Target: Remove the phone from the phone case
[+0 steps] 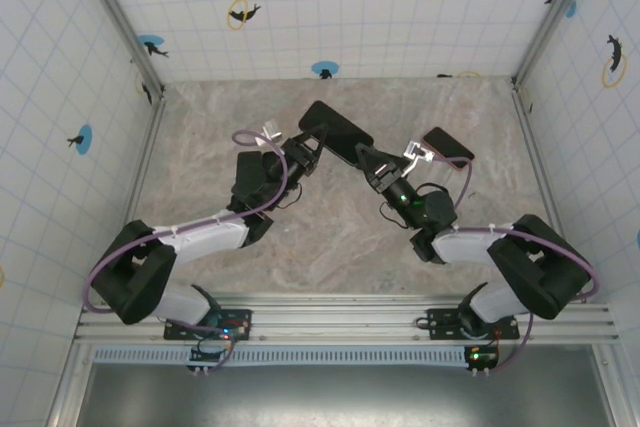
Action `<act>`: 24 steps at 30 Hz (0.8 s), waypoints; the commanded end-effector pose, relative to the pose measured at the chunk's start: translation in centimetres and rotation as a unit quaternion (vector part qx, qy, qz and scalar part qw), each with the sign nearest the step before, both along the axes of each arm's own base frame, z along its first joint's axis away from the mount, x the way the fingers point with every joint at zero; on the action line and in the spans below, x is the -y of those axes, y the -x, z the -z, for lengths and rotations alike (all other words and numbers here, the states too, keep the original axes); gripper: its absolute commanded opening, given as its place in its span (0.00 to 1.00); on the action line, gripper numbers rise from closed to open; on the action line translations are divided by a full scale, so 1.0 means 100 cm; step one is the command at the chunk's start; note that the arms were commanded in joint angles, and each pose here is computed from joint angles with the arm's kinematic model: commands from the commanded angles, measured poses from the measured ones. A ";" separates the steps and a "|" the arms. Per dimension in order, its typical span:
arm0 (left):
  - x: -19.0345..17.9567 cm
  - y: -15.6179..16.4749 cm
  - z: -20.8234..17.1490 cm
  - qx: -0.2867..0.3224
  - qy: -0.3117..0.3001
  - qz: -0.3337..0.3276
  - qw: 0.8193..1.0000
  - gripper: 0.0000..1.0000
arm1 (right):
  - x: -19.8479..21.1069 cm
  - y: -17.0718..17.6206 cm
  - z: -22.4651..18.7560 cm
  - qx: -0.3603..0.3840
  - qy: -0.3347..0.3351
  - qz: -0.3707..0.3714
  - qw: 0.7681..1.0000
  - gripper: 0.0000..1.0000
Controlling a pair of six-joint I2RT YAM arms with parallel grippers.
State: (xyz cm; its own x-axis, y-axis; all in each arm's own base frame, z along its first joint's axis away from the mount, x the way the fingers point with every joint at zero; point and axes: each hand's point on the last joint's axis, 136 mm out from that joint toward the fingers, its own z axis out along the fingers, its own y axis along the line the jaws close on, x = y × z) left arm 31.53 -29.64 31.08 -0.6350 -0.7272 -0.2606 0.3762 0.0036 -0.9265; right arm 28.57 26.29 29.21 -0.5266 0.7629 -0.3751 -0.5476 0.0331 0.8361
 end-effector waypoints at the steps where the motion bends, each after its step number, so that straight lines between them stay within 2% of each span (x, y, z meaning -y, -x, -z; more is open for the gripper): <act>1: -0.005 0.009 -0.034 0.039 0.059 0.007 0.997 0.05 | 0.009 0.008 -0.036 0.050 -0.063 -0.011 0.997 0.24; 10: -0.001 0.011 -0.030 0.032 0.049 0.015 0.998 0.05 | 0.010 0.004 -0.040 0.056 -0.068 -0.014 0.996 0.17; 13: 0.000 0.010 -0.026 0.027 0.040 0.013 0.999 0.10 | 0.011 0.005 -0.040 0.057 -0.067 -0.016 0.996 0.15; 15: 0.000 0.009 -0.023 0.022 0.034 0.012 0.999 0.17 | 0.013 0.005 -0.040 0.059 -0.065 -0.015 0.996 0.13; 18: 0.001 0.008 -0.021 0.018 0.020 0.009 1.000 0.38 | 0.015 0.005 -0.041 0.062 -0.062 -0.013 0.996 0.10; 24: 0.002 0.007 -0.020 0.016 -0.010 0.003 1.000 0.66 | 0.020 0.005 -0.042 0.066 -0.054 -0.010 0.996 0.07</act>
